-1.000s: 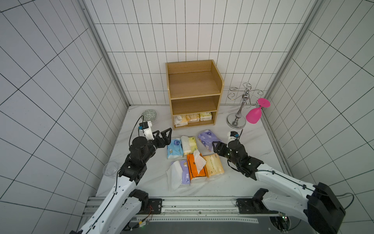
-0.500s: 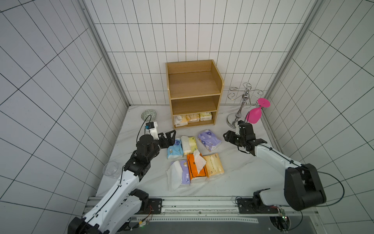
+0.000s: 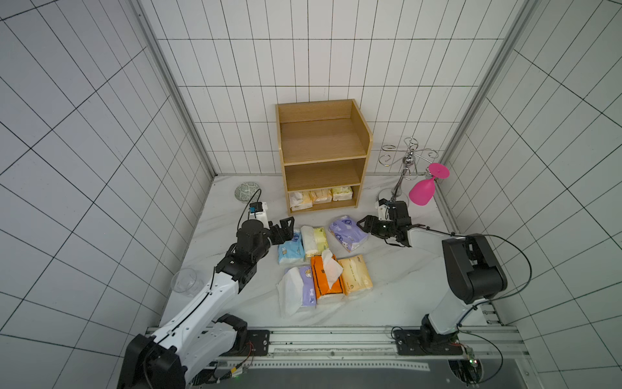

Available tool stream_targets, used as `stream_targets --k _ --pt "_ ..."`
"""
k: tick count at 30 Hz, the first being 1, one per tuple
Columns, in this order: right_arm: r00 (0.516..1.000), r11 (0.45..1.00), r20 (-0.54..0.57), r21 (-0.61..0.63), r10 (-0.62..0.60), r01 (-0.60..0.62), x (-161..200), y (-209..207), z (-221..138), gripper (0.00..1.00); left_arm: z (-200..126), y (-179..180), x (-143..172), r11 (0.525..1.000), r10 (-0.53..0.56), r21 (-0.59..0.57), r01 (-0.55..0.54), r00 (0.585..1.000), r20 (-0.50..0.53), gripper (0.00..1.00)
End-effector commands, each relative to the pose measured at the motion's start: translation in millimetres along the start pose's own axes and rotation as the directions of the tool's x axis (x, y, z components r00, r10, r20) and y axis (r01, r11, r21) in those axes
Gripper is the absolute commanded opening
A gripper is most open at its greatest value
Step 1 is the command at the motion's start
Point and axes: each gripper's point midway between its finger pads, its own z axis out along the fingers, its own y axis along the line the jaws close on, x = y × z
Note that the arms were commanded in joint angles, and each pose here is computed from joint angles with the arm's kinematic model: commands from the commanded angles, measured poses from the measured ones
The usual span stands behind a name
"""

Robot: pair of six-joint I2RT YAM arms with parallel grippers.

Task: Remove the tissue boxes from the shelf
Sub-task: Place the box of tissues at the center of the board.

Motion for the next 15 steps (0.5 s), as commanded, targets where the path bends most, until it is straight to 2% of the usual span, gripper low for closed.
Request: stream_targets --k 1,4,9,15 --pt "0.996 0.994 -0.002 -0.064 -0.084 0.084 -3 26 12 0.63 3 2 -8 0.999 0.037 -0.020 -0.036 0.999 0.034 0.98" --pt "0.993 0.993 -0.035 -0.037 -0.117 0.115 12 26 22 0.62 3 8 -9 0.998 0.040 -0.054 -0.037 0.998 0.044 0.98" --pt "0.984 0.987 -0.072 0.003 -0.161 0.162 38 29 31 0.51 2 9 -9 0.998 0.043 -0.057 -0.040 0.998 0.045 0.98" --pt "0.972 0.975 -0.096 0.043 -0.215 0.220 60 37 34 0.43 -3 11 -10 0.996 0.064 -0.065 -0.060 0.996 0.055 0.98"
